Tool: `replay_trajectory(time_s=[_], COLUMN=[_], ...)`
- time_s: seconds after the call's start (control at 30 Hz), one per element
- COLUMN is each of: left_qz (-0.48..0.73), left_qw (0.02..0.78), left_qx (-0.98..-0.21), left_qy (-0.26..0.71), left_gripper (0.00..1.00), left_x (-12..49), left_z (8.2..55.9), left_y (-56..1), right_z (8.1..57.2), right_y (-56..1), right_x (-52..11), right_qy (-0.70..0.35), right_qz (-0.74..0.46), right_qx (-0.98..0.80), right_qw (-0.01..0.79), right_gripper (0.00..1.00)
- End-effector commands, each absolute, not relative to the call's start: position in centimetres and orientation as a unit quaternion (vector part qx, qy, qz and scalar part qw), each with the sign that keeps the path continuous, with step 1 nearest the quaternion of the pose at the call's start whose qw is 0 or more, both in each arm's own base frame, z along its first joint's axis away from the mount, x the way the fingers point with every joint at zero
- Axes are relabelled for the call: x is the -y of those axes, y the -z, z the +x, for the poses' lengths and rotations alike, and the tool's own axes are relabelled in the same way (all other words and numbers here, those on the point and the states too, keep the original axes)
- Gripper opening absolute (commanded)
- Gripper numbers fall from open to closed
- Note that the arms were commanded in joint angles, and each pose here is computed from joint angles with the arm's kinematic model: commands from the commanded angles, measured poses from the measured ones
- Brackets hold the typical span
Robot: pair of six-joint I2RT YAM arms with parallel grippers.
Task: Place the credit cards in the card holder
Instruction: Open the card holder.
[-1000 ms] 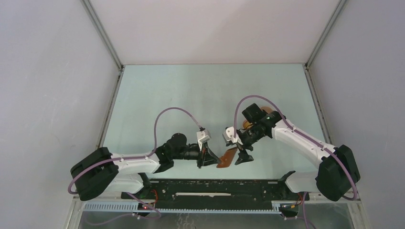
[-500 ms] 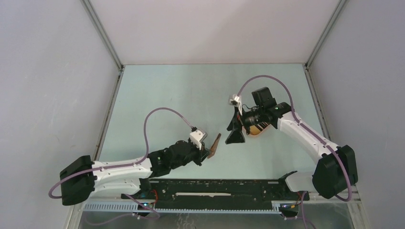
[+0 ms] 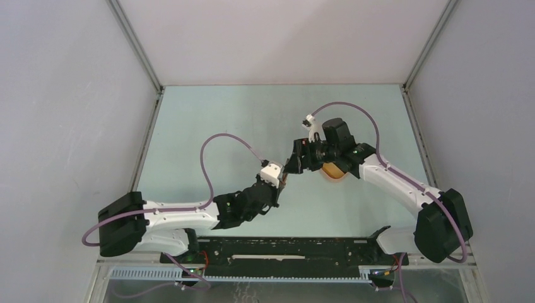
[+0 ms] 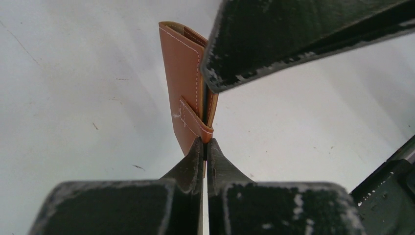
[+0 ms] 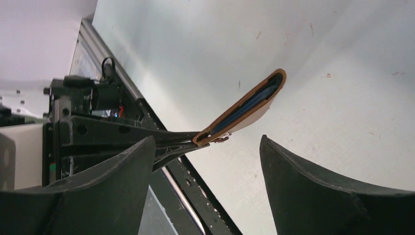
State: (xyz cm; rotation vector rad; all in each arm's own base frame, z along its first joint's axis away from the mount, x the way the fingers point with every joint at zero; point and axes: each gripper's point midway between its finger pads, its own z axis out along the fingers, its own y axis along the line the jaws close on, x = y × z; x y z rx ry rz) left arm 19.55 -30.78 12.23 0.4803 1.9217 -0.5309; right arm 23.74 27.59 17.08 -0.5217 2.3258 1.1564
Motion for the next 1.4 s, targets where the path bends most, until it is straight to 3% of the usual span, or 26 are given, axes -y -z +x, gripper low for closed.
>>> replay_trajectory(time_s=[0.0,0.3,0.6,0.7,0.8,1.03,1.23,1.37], left_qz=[0.163,0.162,0.151,0.149,0.143,0.114,0.077,0.063], left_qw=[0.560,0.560,0.565,0.567,0.569,0.576,0.548,0.533], left_qx=[-0.779,-0.778,-0.778,-0.777,-0.773,-0.765,-0.747,-0.731], left_qy=[0.229,0.233,0.229,0.231,0.240,0.266,0.369,0.421], left_gripper=[0.00,0.00,0.00,0.00,0.00,0.00,0.00,0.00], left_x=[31.6,31.4,30.3,29.9,29.6,27.7,26.4,25.6], left_z=[20.9,20.6,20.6,20.5,20.3,20.0,19.4,18.7], left_y=[-15.7,-15.7,-15.7,-15.6,-15.6,-15.8,-16.1,-16.5], right_z=[25.9,26.0,26.1,26.0,26.1,25.6,22.8,23.4], right_y=[-16.8,-15.6,-14.7,-14.6,-14.6,-15.6,-16.6,-15.4], right_x=[-27.6,-28.0,-27.8,-27.9,-27.8,-27.9,-28.1,-27.3], right_qy=[-0.391,-0.379,-0.380,-0.383,-0.383,-0.405,-0.458,-0.446], right_qz=[-0.135,-0.145,-0.153,-0.162,-0.169,-0.208,-0.332,-0.341], right_qx=[-0.868,-0.873,-0.876,-0.873,-0.871,-0.850,-0.791,-0.798], right_qw=[0.275,0.270,0.256,0.255,0.257,0.264,0.233,0.219], right_gripper=[0.82,0.67,0.26,0.08,0.00,0.00,0.00,0.00])
